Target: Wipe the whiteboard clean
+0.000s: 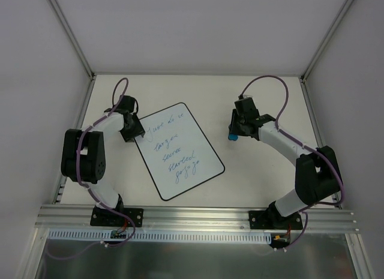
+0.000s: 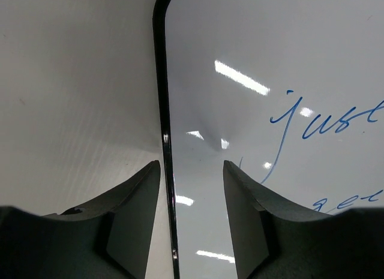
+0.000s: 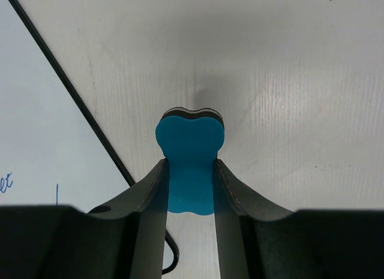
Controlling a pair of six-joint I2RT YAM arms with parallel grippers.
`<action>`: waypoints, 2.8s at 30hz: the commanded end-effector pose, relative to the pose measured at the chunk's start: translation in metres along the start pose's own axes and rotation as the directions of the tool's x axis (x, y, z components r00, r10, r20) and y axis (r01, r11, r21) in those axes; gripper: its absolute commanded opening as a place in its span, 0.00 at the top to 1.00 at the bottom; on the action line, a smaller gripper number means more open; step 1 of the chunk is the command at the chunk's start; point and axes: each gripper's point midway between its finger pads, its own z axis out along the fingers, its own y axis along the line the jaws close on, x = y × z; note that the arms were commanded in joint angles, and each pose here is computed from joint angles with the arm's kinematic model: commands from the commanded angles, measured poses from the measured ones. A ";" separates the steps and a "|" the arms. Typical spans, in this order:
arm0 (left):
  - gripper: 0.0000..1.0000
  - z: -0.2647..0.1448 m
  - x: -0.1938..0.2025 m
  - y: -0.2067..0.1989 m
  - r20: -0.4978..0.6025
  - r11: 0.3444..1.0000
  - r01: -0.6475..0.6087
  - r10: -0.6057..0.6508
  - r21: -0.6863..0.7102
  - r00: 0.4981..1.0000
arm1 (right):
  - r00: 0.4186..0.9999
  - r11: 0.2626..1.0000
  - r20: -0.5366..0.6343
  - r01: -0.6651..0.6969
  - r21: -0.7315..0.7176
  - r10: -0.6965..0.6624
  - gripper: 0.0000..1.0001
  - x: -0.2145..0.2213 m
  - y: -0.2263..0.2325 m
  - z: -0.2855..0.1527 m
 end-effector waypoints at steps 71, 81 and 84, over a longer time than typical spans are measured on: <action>0.61 0.011 -0.024 -0.093 0.047 0.955 -0.262 0.258 0.138 0.965 | 0.894 0.870 0.109 0.449 -0.204 -0.435 1.00 -0.050 0.092 0.046; 0.62 0.027 -0.024 -0.105 0.021 0.916 -0.351 0.354 0.195 0.935 | 0.885 0.859 0.091 0.466 -0.211 -0.457 1.00 -0.043 0.095 0.055; 0.67 0.033 -0.019 -0.101 -0.001 0.917 -0.352 0.358 0.190 0.934 | 0.885 0.863 0.076 0.464 -0.200 -0.458 1.00 -0.039 0.092 0.059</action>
